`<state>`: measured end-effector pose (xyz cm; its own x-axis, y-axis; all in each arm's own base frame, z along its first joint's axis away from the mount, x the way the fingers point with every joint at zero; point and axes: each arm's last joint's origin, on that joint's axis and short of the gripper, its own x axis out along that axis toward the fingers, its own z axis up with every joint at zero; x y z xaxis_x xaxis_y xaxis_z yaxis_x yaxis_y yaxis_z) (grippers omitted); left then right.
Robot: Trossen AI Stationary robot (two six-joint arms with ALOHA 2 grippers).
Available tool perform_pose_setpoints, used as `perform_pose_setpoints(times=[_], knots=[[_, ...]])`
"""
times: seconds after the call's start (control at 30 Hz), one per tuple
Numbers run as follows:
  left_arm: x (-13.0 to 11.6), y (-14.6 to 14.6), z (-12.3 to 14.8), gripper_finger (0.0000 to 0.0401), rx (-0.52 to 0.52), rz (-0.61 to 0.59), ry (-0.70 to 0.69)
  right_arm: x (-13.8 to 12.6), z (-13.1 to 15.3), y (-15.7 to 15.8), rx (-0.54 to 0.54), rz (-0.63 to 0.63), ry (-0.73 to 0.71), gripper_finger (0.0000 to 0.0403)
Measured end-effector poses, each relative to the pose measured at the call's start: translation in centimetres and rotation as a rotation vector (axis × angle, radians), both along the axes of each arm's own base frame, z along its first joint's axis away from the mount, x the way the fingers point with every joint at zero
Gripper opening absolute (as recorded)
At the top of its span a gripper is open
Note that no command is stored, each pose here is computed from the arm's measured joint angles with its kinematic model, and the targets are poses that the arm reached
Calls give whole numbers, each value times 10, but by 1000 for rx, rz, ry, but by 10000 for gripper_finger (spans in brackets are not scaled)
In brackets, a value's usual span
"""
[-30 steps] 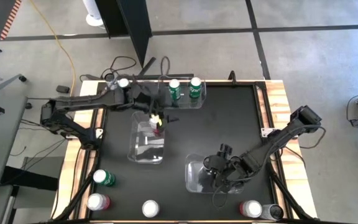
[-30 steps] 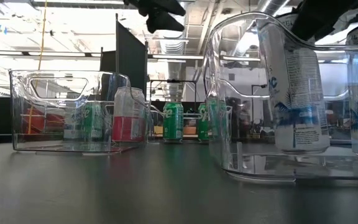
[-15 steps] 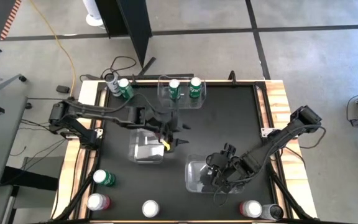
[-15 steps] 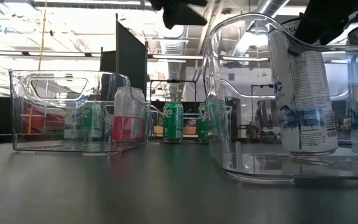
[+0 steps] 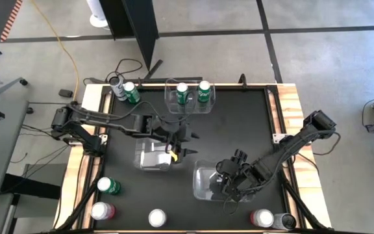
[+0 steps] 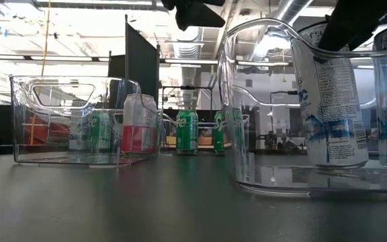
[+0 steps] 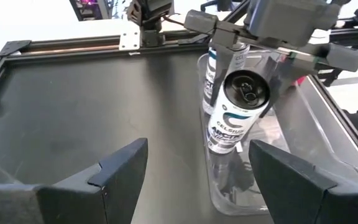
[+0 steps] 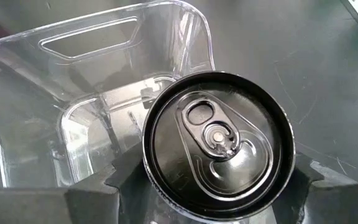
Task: Sort soda cans
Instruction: Put the white soda can into the bottom transparent bin
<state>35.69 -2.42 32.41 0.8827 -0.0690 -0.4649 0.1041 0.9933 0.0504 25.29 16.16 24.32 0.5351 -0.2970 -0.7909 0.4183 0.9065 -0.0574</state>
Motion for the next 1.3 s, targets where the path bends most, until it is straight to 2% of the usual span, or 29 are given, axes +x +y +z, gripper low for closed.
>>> perform_pose_setpoints(times=[0.53, 0.93, 1.3], knots=[[0, -2, 0, 277, -6, -5, 6, 0, 1, -1, -55, 38, 2, 319], [6, -19, -11, 277, -4, -51, 29, 0, 2, -1, -80, 77, 19, 329], [7, -19, -10, 277, 0, -54, 11, 0, 21, -2, -128, 96, 51, 329]])
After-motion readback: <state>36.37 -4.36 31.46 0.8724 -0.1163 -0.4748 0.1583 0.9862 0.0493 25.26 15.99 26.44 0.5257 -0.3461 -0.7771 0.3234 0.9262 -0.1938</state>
